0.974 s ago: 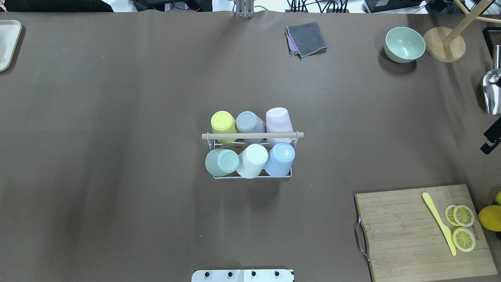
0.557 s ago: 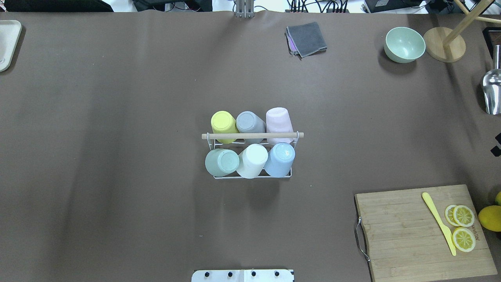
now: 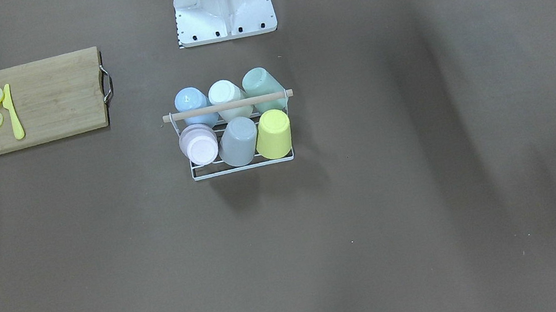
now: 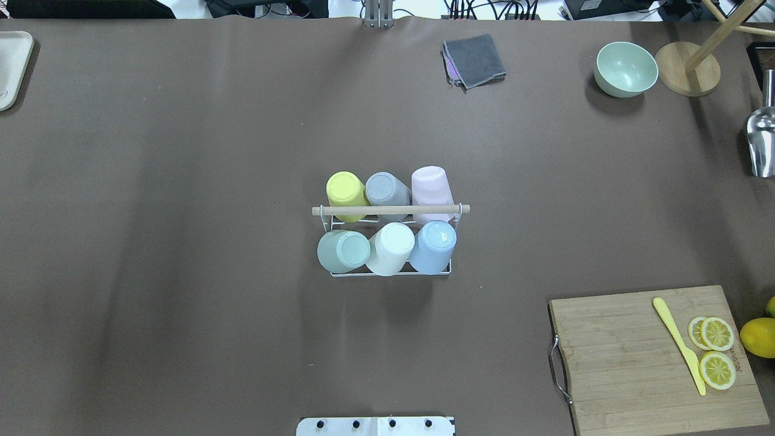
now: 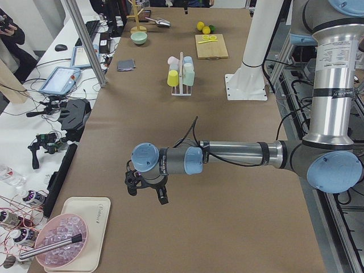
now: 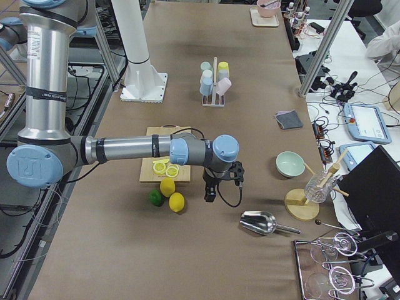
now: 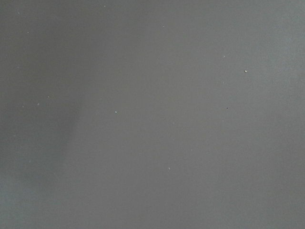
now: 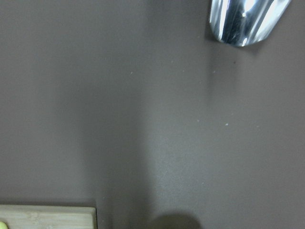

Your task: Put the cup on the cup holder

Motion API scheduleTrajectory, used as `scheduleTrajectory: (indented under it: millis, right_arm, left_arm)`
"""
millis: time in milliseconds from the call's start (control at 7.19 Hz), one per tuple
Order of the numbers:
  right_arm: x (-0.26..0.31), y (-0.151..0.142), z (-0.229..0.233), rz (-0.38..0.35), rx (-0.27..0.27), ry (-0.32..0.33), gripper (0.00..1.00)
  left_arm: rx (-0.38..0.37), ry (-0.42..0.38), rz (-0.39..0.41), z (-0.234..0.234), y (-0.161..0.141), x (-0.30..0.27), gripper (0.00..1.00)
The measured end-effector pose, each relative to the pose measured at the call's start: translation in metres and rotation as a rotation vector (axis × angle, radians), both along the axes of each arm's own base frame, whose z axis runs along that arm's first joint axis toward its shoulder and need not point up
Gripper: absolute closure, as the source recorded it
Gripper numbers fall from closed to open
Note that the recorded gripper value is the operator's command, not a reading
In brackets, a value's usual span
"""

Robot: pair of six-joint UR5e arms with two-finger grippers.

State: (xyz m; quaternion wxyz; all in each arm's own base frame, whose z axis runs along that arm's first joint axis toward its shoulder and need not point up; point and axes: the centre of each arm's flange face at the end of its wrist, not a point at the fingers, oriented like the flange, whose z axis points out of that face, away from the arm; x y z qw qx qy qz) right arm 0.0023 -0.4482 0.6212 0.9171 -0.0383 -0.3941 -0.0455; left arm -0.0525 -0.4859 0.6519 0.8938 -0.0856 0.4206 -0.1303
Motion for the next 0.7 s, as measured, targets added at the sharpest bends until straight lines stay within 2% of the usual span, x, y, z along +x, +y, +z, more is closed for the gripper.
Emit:
scheduleTrajectory:
  millis: [278, 696]
  right_arm:
    - [0.031, -0.004, -0.013, 0.073, 0.036, 0.029, 0.02]
    - [0.053, -0.003, -0.017, 0.154, 0.009, 0.049, 0.01]
  left_arm:
    - [0.023, -0.058, -0.008, -0.019, -0.017, 0.002, 0.03]
    - [0.022, -0.071, -0.015, -0.024, -0.021, 0.001, 0.03]
